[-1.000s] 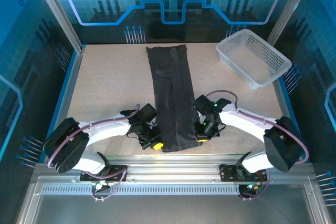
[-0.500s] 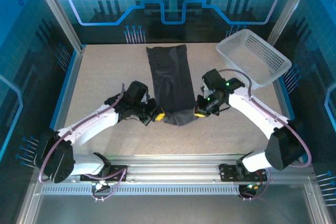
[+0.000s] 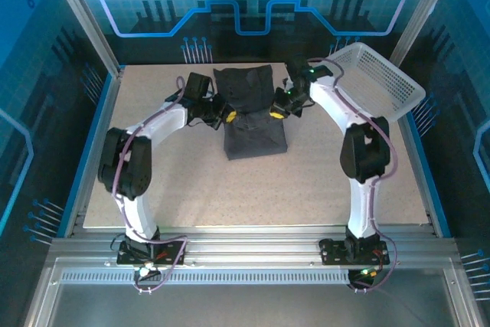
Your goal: Fold and stack the t-shirts
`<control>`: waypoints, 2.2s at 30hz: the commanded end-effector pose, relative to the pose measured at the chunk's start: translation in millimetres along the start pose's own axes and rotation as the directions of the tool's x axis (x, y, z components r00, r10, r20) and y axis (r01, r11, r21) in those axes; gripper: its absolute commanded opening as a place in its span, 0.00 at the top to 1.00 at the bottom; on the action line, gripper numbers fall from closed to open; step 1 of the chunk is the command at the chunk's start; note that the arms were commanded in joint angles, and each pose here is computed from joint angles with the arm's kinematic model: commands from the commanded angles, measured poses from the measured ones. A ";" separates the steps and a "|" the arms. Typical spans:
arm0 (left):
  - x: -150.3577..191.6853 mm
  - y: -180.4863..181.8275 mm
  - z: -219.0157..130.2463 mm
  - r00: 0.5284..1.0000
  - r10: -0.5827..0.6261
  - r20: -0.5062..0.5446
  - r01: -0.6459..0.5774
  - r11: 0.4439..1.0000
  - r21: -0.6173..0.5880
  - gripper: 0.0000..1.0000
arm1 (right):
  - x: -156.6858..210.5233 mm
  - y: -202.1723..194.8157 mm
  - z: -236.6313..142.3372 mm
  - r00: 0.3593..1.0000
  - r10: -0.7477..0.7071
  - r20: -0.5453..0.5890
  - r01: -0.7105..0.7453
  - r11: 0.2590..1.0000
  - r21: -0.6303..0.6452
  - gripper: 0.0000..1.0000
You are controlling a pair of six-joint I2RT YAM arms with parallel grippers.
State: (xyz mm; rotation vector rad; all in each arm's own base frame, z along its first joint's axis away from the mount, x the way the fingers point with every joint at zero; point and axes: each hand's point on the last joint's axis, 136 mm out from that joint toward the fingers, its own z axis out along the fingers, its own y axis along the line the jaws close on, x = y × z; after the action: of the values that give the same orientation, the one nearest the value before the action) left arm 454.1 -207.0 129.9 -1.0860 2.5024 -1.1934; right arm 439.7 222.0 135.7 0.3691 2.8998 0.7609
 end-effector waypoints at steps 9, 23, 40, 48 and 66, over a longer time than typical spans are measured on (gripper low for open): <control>-49.3 -19.2 -10.9 0.991 0.079 0.106 -0.086 0.995 0.055 0.48 | -49.5 -20.0 -4.0 0.999 -0.025 0.038 0.022 0.998 0.067 0.42; 61.3 115.6 15.5 0.959 -0.282 0.020 0.282 0.952 -0.121 0.48 | 64.2 -81.2 35.8 0.989 0.091 -0.115 -0.088 0.996 0.026 0.37; 44.3 118.0 54.6 0.954 -0.297 0.040 0.300 0.943 -0.147 0.88 | 53.1 -77.2 88.4 0.958 0.216 -0.190 -0.216 0.976 0.019 0.72; 4.4 22.1 1.5 0.979 -0.171 0.109 0.170 0.985 0.019 1.00 | -15.3 -18.4 14.6 0.989 0.148 0.012 -0.146 0.986 -0.077 1.00; 112.1 122.1 -31.1 0.973 -0.194 -0.123 0.173 0.972 -0.157 1.00 | 120.6 -52.6 13.6 0.978 0.115 -0.173 -0.116 0.993 0.006 1.00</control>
State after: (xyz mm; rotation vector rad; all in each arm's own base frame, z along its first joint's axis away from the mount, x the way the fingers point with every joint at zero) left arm 345.2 -206.9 94.8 -1.3266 2.5313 -1.1935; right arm 353.6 207.8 90.8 0.5570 3.0119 0.8175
